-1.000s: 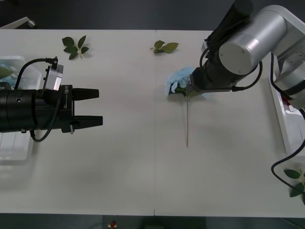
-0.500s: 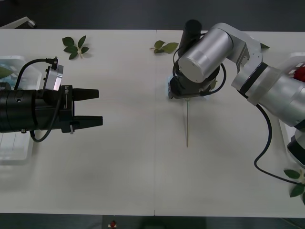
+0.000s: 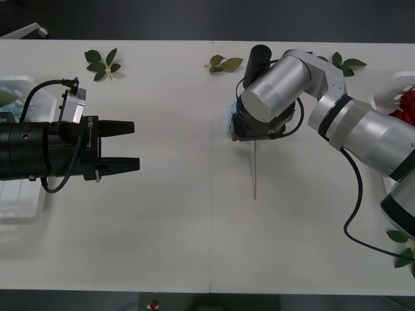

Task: Put the red flowers into the right box and the blue flowers into the left box

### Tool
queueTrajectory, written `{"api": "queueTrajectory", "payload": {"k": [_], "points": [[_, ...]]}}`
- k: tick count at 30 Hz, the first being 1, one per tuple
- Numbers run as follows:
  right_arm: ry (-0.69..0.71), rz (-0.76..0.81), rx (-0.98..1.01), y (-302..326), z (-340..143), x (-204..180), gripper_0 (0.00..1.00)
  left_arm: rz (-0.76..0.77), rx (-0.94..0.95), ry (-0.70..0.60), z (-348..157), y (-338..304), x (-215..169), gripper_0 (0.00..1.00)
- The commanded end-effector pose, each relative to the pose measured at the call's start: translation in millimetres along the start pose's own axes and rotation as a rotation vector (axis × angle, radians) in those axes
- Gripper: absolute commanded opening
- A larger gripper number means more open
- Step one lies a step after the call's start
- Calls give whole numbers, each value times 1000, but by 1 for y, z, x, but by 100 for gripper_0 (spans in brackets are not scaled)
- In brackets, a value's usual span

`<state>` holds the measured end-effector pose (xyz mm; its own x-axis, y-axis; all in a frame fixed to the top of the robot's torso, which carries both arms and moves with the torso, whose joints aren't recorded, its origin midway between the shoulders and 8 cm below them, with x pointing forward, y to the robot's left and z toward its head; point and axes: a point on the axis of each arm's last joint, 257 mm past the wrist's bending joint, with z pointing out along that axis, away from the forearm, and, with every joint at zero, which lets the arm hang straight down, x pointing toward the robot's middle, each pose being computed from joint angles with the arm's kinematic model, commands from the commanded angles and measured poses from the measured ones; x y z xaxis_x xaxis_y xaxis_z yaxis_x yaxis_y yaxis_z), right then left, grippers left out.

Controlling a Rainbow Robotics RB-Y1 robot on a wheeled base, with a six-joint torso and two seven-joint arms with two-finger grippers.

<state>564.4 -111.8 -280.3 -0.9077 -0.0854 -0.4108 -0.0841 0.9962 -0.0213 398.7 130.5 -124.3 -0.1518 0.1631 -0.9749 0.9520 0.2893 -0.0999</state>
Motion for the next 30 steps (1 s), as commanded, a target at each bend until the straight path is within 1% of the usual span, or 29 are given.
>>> {"api": "queueTrajectory", "payload": {"k": [1,30], "points": [[-53,-97,-12,16,-11,-22,100,-57,19,-15,4,-8,5,100],[-36,-101,-24,15,15,-14,100,-64,21,-24,7,-10,6,100]]}}
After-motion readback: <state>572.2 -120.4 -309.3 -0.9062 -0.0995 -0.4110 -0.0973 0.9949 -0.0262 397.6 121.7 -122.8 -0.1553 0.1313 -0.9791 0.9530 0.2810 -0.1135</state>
